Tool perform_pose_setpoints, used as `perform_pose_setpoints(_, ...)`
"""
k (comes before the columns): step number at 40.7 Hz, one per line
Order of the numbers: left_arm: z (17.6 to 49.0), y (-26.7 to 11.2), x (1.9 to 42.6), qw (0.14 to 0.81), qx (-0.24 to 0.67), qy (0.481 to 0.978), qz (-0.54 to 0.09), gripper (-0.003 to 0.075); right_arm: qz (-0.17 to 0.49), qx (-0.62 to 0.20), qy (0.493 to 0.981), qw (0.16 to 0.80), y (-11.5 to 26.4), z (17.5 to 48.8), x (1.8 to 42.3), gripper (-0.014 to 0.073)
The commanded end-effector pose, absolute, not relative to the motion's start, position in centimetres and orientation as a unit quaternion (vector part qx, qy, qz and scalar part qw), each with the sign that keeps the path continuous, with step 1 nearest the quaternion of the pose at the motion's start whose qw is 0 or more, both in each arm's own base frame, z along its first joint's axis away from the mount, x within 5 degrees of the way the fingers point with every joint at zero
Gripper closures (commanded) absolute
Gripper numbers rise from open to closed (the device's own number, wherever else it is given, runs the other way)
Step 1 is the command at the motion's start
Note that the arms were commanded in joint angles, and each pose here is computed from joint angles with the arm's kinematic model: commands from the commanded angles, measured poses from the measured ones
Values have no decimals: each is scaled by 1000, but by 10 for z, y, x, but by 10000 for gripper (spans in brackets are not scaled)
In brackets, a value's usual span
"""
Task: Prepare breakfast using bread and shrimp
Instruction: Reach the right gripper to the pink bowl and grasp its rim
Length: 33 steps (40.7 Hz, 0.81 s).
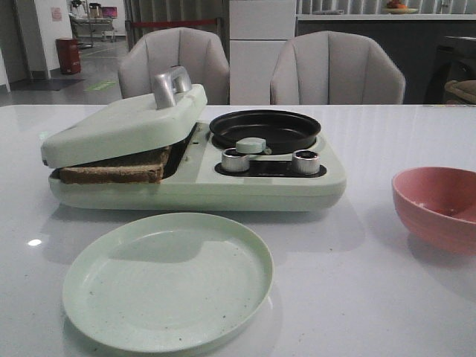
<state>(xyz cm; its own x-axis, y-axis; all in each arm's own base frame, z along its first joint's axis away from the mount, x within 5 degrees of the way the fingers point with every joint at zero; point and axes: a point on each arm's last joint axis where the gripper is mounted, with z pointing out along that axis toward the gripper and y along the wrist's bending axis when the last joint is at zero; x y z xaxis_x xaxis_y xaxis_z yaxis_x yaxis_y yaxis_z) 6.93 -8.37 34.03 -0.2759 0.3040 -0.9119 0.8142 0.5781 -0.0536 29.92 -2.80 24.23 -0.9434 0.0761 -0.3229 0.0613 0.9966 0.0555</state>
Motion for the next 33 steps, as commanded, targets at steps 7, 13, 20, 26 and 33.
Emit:
perform_pose_setpoints(7,355,-84,71,509,349,733,-285,620,18,28,978,207,-35,241,340,190)
perform_pose_setpoints(13,355,-84,71,509,349,733,-286,620,16,30,975,220,-37,232,357,190)
perform_pose_setpoints(20,355,-84,71,509,349,733,-286,620,17,29,977,212,-37,221,370,213)
perform_pose_setpoints(26,356,-84,72,516,344,731,-285,620,18,26,980,195,-37,212,372,251)
perform_pose_setpoints(33,357,-84,73,522,341,729,-283,620,19,25,981,190,-37,210,372,383)
